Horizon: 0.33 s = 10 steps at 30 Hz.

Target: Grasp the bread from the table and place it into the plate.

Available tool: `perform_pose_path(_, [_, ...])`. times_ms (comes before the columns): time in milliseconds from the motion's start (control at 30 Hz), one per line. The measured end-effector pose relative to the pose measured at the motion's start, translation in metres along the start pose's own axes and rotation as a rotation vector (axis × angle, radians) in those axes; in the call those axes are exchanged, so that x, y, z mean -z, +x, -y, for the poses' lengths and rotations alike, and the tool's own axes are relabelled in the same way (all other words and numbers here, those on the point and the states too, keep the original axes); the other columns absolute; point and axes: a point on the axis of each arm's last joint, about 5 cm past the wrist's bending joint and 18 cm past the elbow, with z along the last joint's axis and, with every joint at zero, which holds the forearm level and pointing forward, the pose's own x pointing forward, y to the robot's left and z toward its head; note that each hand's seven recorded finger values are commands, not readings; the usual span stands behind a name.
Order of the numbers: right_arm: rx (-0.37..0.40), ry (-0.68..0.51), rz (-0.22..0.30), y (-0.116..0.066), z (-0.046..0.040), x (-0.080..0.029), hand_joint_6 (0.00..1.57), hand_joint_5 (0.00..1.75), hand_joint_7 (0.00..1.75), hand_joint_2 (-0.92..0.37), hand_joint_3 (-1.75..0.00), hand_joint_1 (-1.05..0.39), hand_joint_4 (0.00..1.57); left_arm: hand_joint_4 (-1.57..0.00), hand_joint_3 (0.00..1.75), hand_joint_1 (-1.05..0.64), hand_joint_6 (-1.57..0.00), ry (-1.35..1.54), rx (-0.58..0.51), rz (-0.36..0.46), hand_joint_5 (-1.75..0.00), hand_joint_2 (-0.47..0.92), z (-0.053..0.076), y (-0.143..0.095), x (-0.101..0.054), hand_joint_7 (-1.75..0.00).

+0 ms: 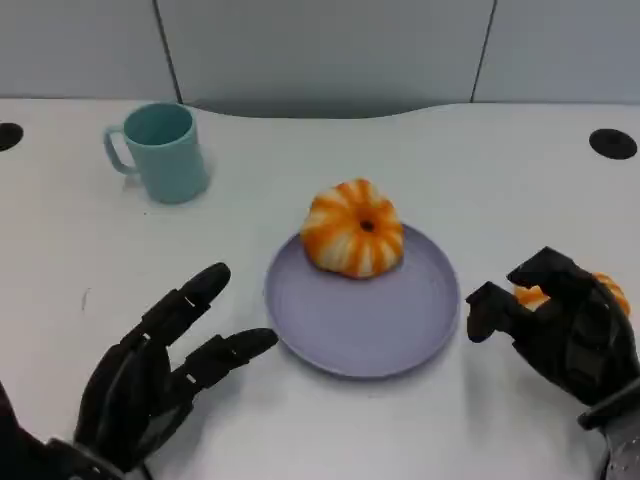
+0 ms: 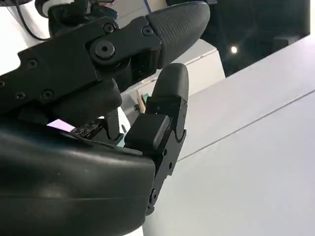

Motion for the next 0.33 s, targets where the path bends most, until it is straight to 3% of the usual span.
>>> perform_pose_path(133, [-0.040,-0.015,0.009,-0.0014,0.0008,0.0002,0.98,1.33,0.54,-0.89,0.00,-0.55,0.81,-0.49,0.65,-1.01,-0.36,0.004,0.002,0.007,-0.59,0.92,-0.0002,-0.0017,-0.0009,-0.07])
perform_pose_path(333, [-0.030,-0.014,0.018,-0.0026,0.0020,0.0025,1.04,1.30,0.46,-0.88,0.00,-0.54,0.86,-0.50,0.62,-1.02,-0.39,-0.003,-0.002,0.010,-0.61,0.92,-0.0024,-0.0027,0.0006,-0.08])
